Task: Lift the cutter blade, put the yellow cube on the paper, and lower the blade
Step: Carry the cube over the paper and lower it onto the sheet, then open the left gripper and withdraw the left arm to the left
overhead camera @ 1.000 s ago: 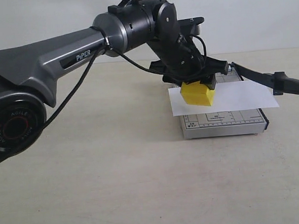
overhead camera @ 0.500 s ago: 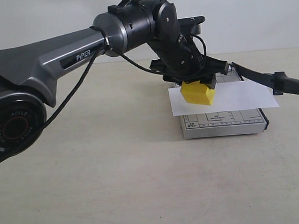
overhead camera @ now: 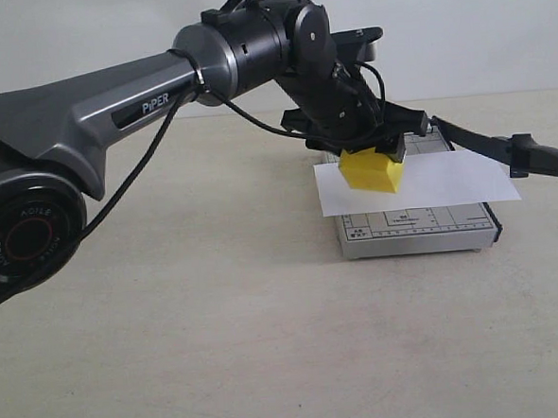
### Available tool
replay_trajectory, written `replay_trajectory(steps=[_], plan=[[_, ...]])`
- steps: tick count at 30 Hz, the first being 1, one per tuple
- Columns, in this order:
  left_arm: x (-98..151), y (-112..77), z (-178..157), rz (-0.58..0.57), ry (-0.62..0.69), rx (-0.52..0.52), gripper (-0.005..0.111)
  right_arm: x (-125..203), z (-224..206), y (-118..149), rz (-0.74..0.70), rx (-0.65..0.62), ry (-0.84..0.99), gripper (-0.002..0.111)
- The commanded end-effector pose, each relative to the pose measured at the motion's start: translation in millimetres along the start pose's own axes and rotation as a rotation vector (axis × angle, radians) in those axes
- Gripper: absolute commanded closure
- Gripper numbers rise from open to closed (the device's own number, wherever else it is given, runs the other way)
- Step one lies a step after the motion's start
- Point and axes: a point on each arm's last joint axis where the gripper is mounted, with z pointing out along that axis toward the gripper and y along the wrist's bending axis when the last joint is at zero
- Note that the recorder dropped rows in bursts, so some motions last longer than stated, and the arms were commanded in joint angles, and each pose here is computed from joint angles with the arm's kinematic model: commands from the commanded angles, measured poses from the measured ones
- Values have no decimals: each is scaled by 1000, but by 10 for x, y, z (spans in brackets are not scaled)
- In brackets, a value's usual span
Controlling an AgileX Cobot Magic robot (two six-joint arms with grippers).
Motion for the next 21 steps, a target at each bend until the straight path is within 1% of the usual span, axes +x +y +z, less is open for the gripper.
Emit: replay_trajectory(steps=[1,9,11,17,21], plan=[[-66,-65,-55,4,-55,23,49,-7,-2,0,-3,0,-9,108],[-58,-66,-54,2,-46,24,52,-7,-2,0,-3,0,-9,108],[-52,-66,-54,2,-39,24,49,-7,-2,0,-3,0,-9,108],[-65,-67,-55,2,-54,25,35,-7,-2,0,-3,0,-9,108],[-65,-67,-55,2,-54,25,33,-7,-2,0,-3,0,-9,108]])
